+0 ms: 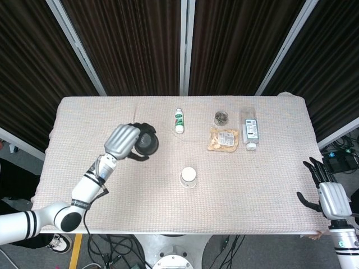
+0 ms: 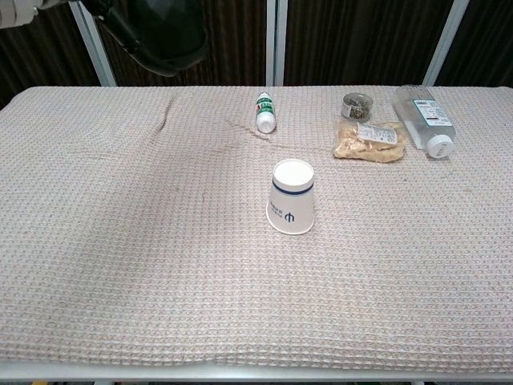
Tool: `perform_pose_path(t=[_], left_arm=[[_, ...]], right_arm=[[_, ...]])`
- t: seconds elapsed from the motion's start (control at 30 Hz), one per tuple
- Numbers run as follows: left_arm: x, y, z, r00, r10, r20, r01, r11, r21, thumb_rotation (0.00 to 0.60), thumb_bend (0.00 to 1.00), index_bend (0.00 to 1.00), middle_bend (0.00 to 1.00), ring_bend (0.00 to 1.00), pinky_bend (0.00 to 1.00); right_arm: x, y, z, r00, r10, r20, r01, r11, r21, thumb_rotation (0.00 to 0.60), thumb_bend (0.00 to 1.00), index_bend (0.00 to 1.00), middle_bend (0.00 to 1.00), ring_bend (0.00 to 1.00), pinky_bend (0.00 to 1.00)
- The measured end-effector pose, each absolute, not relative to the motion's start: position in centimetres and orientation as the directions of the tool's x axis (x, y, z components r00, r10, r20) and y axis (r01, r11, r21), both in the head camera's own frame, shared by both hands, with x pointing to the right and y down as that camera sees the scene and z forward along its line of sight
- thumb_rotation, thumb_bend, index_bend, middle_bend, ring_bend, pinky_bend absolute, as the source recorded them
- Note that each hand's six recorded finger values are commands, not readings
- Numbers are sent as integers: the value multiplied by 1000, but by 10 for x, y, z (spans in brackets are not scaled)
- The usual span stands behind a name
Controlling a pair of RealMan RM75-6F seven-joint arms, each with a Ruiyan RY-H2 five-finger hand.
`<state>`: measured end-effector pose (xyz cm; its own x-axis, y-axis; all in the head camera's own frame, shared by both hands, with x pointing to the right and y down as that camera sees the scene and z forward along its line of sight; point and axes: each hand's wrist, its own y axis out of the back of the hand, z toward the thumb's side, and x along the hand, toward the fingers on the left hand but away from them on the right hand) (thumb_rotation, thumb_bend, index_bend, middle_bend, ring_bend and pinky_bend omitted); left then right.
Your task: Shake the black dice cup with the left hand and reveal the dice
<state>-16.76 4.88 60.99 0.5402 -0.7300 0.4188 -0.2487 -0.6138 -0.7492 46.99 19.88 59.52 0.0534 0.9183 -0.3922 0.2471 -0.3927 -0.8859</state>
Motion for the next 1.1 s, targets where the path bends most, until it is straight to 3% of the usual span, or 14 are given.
perform_pose_path(t=[0.2, 0.33, 0.5, 0.7, 0.83, 0.93, 1.03, 1.1], left_arm=[[-136, 114, 602, 730, -550, 407, -193, -736, -649, 600, 214, 334, 464, 379, 443], [-134, 125, 605, 764, -514, 391, -191, -758, -624, 600, 214, 332, 464, 379, 443], [-168, 80, 642, 648, -611, 455, -146, -685, -714, 600, 215, 331, 463, 378, 454], [-263, -12, 680, 290, -806, 516, -162, -572, -804, 600, 214, 329, 463, 379, 452], [-303, -32, 683, 151, -845, 514, -191, -535, -823, 600, 212, 325, 461, 378, 451], [-294, -21, 684, 186, -828, 529, -200, -559, -804, 600, 212, 325, 460, 379, 451], [-250, 17, 685, 333, -756, 564, -207, -642, -739, 600, 213, 325, 461, 378, 452], [-208, 58, 676, 476, -668, 572, -201, -715, -669, 600, 213, 325, 461, 378, 452]], right_arm=[[470, 198, 595, 50, 919, -392, 247, -392, -886, 600, 193, 85, 4, 0, 144], [470, 198, 595, 48, 918, -393, 247, -392, -886, 600, 194, 85, 4, 0, 144], [471, 197, 595, 46, 919, -391, 250, -389, -886, 600, 193, 84, 4, 0, 144], [475, 197, 594, 30, 919, -392, 253, -386, -887, 600, 193, 85, 4, 0, 144], [473, 199, 599, 38, 913, -406, 250, -402, -881, 600, 193, 85, 4, 0, 144], [471, 200, 600, 44, 912, -409, 249, -406, -879, 600, 193, 85, 4, 0, 144], [471, 199, 598, 42, 916, -399, 250, -397, -883, 600, 193, 85, 4, 0, 144], [473, 199, 598, 39, 916, -400, 251, -396, -883, 600, 193, 85, 4, 0, 144]])
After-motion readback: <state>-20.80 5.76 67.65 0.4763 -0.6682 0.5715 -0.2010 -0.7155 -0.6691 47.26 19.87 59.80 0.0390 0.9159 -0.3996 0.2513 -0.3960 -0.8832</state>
